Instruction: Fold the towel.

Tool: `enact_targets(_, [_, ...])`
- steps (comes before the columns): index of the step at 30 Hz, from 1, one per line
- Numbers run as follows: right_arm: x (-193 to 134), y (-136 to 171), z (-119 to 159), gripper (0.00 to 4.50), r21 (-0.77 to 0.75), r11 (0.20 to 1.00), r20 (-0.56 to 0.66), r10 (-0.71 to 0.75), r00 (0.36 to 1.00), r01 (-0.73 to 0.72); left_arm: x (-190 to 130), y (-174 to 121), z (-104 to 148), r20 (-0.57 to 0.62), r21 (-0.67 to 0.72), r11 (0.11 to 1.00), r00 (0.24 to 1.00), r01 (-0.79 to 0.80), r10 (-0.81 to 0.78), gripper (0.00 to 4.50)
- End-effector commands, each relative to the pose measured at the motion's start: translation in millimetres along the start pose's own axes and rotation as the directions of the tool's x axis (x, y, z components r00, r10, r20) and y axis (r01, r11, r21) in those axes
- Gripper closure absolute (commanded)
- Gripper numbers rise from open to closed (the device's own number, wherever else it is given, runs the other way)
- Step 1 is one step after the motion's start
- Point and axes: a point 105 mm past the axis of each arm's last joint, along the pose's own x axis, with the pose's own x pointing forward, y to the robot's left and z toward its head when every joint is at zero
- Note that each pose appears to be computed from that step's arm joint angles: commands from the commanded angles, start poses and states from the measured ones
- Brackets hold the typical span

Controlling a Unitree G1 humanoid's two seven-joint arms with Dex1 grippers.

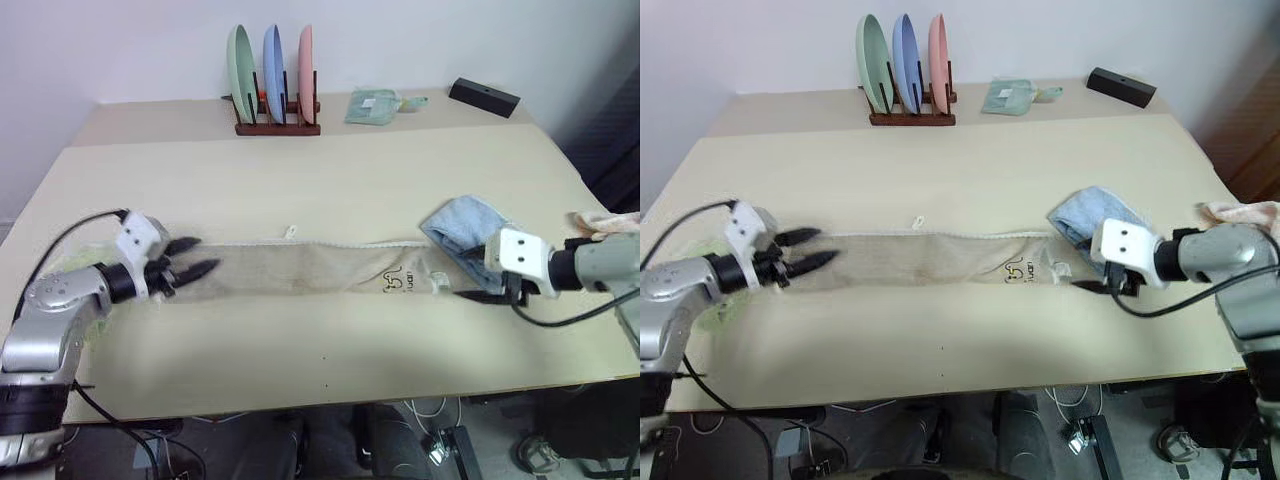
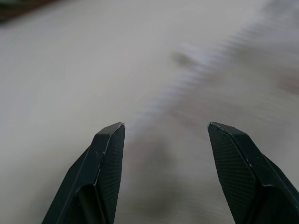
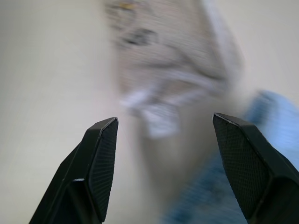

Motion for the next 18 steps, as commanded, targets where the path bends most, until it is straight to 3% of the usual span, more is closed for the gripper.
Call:
enact_targets(1, [6,-2,9,1.24,-0.105,0.992,-0.015,-0.075,0.997,0.073,-2,-14,0,-0.056,0.043,0.997,0.996,0.068,-0.065,1.64])
enact_targets(6, [28,-5,4,1.24,-0.167,0.976,-0.014,-0.147,0.989,0.143,0,-16,-6,-0.075,0.046,0.996,0.995,0.07,-0.067,1.64])
enact_targets(10, [39,3,4,1.24,-0.187,0.976,-0.002,-0.118,0.993,0.116,0,-19,-8,-0.078,0.05,0.996,0.994,0.076,-0.072,1.64])
enact_targets(13, [47,7,5,2.14,-0.207,0.973,-0.005,-0.104,0.995,0.1,-2,-21,-11,-0.083,0.049,0.996,0.994,0.068,-0.064,1.64])
enact_targets(17, [45,1,0,4.21,-0.229,0.966,-0.038,-0.135,0.99,0.123,-6,-22,-13,-0.083,0.049,0.997,0.995,0.056,-0.052,1.64])
enact_targets(18, [39,-2,-2,4.45,-0.235,0.964,-0.054,-0.143,0.988,0.126,-7,-21,-14,-0.086,0.052,0.997,0.995,0.052,-0.047,1.64])
